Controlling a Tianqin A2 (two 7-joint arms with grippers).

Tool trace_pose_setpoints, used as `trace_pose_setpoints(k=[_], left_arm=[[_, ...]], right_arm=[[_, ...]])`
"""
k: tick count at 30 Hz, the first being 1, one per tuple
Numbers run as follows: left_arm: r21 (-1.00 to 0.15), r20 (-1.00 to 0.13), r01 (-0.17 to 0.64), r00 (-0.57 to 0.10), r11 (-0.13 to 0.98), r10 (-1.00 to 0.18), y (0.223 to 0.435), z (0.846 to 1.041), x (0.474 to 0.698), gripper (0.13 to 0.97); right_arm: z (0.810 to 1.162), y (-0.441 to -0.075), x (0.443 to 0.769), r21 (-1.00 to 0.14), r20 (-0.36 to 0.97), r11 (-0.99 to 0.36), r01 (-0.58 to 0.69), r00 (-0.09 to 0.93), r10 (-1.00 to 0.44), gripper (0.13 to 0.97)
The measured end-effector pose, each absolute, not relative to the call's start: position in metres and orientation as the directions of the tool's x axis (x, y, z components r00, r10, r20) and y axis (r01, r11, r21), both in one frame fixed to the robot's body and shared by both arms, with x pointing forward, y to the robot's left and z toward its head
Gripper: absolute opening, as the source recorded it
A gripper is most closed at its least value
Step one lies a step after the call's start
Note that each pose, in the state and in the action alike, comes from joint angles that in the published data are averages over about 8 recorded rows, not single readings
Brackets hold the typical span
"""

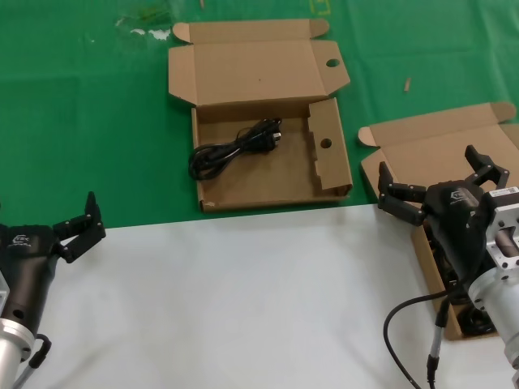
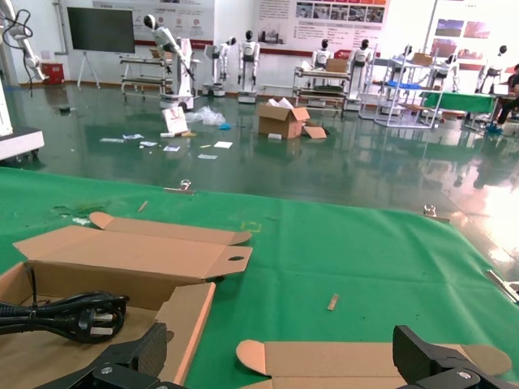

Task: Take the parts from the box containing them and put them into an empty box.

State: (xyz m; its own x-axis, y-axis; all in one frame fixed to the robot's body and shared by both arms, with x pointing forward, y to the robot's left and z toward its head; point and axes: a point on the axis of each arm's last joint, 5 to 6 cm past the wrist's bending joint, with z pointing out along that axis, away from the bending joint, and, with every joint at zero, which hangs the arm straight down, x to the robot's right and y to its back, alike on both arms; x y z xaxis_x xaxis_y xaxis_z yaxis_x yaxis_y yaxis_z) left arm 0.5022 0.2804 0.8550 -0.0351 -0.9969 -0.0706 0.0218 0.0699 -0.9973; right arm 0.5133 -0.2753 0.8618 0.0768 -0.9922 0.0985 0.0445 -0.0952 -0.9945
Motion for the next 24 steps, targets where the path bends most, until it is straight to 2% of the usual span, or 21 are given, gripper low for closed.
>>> trace_pose_setpoints(k=[24], left_arm=[[-0.997,-0.071,0.022,-0.035,0.070,-0.997,0.2804,0.8550,0.5022,0.966]], right_arm=[[0.8618,-0.2753,0.5133,-0.994,0.098,-0.095,0.045,0.077,-0.992,0.966]])
